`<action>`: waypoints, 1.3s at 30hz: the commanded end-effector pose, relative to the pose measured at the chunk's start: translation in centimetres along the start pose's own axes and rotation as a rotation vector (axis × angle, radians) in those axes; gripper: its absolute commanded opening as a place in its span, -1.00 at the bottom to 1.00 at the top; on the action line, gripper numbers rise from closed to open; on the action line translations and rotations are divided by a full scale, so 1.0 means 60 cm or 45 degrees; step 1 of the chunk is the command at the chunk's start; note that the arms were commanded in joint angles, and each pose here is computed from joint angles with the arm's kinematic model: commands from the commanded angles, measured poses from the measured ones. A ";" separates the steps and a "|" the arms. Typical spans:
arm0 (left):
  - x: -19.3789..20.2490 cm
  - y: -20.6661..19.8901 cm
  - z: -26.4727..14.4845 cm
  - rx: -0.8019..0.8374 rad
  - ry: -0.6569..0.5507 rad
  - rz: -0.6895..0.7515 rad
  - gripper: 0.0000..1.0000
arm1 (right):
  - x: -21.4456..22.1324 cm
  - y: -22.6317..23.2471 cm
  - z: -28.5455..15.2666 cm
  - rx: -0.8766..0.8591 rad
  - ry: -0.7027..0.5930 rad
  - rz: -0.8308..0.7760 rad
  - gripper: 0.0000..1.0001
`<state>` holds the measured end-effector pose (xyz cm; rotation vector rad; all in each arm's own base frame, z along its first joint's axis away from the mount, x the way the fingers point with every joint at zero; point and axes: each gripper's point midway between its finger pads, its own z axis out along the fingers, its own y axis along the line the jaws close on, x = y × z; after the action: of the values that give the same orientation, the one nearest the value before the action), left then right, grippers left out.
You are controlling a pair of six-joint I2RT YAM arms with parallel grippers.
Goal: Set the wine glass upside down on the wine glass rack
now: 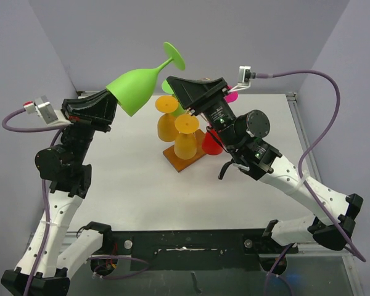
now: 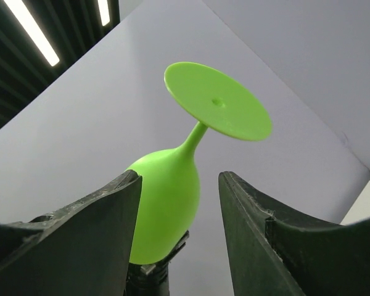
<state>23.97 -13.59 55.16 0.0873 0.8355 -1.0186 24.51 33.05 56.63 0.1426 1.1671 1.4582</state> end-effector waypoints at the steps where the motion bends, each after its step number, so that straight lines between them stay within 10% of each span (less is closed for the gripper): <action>1: -0.015 -0.035 0.001 0.126 -0.035 0.003 -1.00 | -0.042 0.047 0.020 -0.085 -0.093 0.162 0.07; 32: 0.023 -0.060 -0.021 0.240 0.112 -0.011 -1.00 | -0.050 0.032 0.030 -0.207 -0.144 0.373 -0.89; 39: 0.031 -0.036 -0.030 0.120 0.149 0.001 -0.51 | -0.069 0.042 0.018 -0.276 -0.210 0.252 -1.00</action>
<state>22.74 -15.76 52.96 0.2246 0.8957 -1.0852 26.54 33.94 57.52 0.2776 1.0651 1.7175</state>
